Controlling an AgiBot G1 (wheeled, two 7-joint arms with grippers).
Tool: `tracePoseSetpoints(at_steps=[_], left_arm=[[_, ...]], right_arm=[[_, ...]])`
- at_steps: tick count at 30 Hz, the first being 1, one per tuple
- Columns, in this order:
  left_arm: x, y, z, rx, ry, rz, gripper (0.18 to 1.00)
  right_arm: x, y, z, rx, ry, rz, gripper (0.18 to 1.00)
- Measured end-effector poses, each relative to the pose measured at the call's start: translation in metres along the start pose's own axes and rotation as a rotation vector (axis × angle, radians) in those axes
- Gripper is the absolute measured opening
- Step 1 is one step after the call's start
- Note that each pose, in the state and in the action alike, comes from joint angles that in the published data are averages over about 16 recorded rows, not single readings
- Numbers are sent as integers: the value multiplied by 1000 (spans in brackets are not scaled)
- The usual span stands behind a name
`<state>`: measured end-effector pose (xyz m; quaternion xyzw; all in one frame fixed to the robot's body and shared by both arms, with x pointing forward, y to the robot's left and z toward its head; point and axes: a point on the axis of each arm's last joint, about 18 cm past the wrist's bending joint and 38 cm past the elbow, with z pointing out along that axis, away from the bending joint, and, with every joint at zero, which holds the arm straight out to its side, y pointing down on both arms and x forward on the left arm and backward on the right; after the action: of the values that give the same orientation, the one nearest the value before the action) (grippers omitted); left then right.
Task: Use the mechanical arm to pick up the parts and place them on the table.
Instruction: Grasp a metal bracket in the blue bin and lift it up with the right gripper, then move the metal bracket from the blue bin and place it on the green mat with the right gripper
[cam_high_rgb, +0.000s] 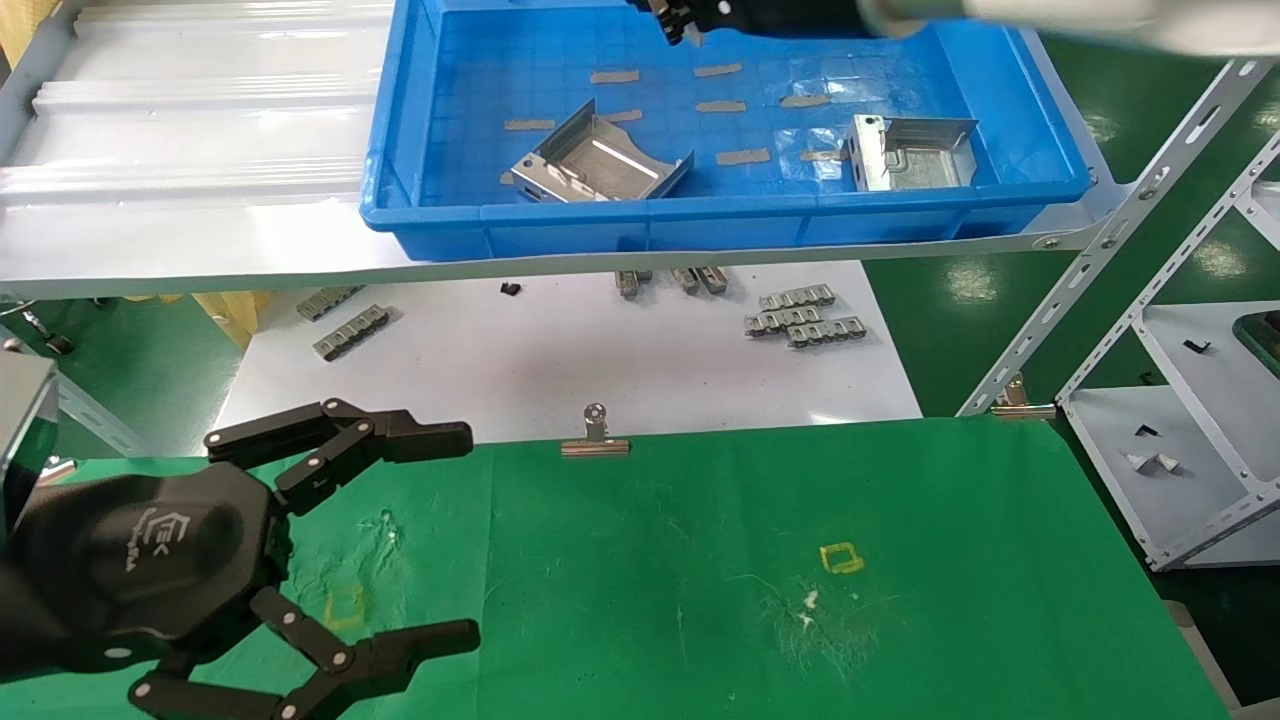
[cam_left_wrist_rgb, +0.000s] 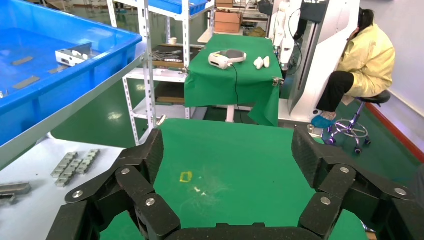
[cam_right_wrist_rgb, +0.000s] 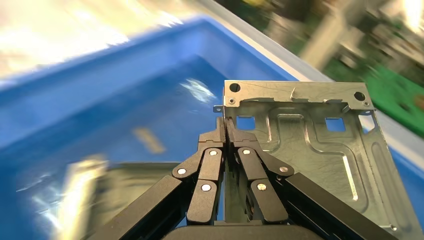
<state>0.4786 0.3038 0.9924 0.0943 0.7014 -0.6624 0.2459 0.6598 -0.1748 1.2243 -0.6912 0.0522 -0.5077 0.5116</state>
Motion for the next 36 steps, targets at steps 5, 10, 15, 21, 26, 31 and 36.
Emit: tracePoseSetpoints(at_steps=[5, 10, 15, 21, 26, 31, 36], left_arm=[[0, 0, 0, 0, 0, 0, 928], [0, 0, 0, 0, 0, 0, 973], [0, 0, 0, 0, 0, 0, 991], [0, 0, 0, 0, 0, 0, 1000], [0, 0, 0, 0, 0, 0, 1001], [0, 0, 0, 0, 0, 0, 1001], [0, 0, 0, 0, 0, 0, 1001]], right_arm=[[-18, -1, -56, 44, -199, -129, 193], [-46, 18, -115, 57, -409, -259, 193], [-76, 54, -160, 10, -579, -318, 193], [-108, 109, -190, -111, -727, -344, 193], [-129, 159, -195, -222, -797, -353, 193], [-135, 204, -186, -315, -810, -388, 193], [-131, 240, -171, -360, -773, -421, 193]])
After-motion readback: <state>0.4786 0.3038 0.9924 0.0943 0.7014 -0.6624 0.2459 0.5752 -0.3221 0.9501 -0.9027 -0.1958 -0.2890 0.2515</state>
